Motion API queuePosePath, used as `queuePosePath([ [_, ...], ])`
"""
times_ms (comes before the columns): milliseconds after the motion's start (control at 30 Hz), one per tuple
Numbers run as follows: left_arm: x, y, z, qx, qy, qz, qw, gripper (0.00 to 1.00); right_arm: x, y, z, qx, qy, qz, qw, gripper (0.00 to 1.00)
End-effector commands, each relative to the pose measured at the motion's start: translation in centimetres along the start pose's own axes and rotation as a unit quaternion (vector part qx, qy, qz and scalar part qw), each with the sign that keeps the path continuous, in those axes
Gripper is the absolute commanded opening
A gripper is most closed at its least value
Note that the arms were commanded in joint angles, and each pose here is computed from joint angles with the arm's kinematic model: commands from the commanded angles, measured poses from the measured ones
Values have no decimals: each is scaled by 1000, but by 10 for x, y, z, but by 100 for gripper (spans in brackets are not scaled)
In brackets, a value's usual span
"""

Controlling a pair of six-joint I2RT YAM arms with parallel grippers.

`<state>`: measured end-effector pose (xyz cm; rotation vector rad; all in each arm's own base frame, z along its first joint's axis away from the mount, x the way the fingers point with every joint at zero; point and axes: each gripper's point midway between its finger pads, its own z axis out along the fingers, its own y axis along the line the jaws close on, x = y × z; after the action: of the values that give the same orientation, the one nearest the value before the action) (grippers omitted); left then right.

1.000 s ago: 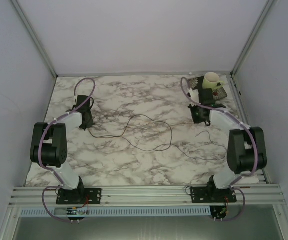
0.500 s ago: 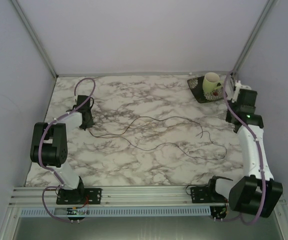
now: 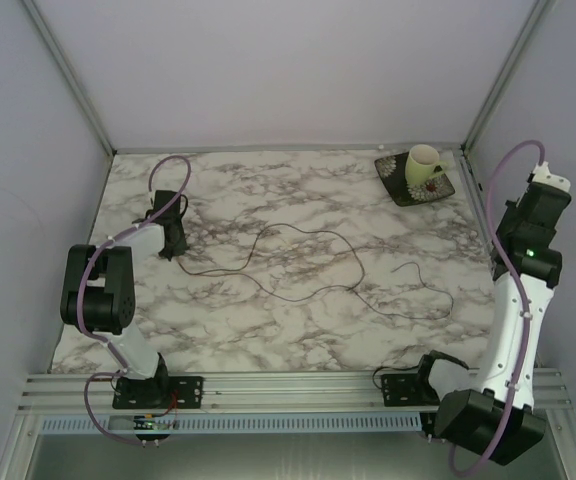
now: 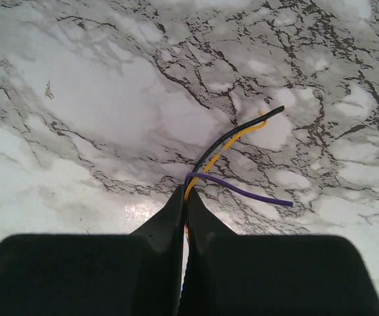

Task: Zip-tie the wires
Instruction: Untie the cable at the center of the board.

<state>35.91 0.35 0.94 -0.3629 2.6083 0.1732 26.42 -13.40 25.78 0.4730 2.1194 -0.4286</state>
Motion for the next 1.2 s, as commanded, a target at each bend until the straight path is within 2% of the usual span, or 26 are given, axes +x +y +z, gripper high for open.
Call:
queuePosePath([
  [0,89,17,9,-23,148,28,988,0,-25,-28,-24,54,-42,28,997,0],
  [100,88,15,9,-19,147,28,989,0,-30,-30,-31,48,-55,31,997,0],
  [267,79,9,3,-8,133,28,991,0,-37,18,-38,-92,-78,4,993,0],
  [300,75,9,0,-7,129,27,991,3,-38,26,-41,-115,-85,0,990,0],
  [433,57,7,-12,-1,105,25,994,22,-40,55,-60,-195,-112,-2,974,0],
  [633,27,-1,-35,23,65,18,997,32,-51,76,-95,-265,-159,-4,951,0],
  [733,13,-4,-48,34,47,14,998,52,-64,86,-118,-303,-189,8,934,0],
  [833,-3,-4,-63,39,26,14,999,66,-76,98,-140,-349,-210,20,913,0],
  [867,-7,-3,-69,38,19,13,999,73,-78,101,-145,-361,-211,24,908,0],
  [1067,-47,8,-113,24,-40,27,999,99,-81,109,-151,-382,-190,54,903,0],
  [1167,-77,2,-146,55,-90,44,993,100,-77,112,-144,-387,-167,68,904,0],
])
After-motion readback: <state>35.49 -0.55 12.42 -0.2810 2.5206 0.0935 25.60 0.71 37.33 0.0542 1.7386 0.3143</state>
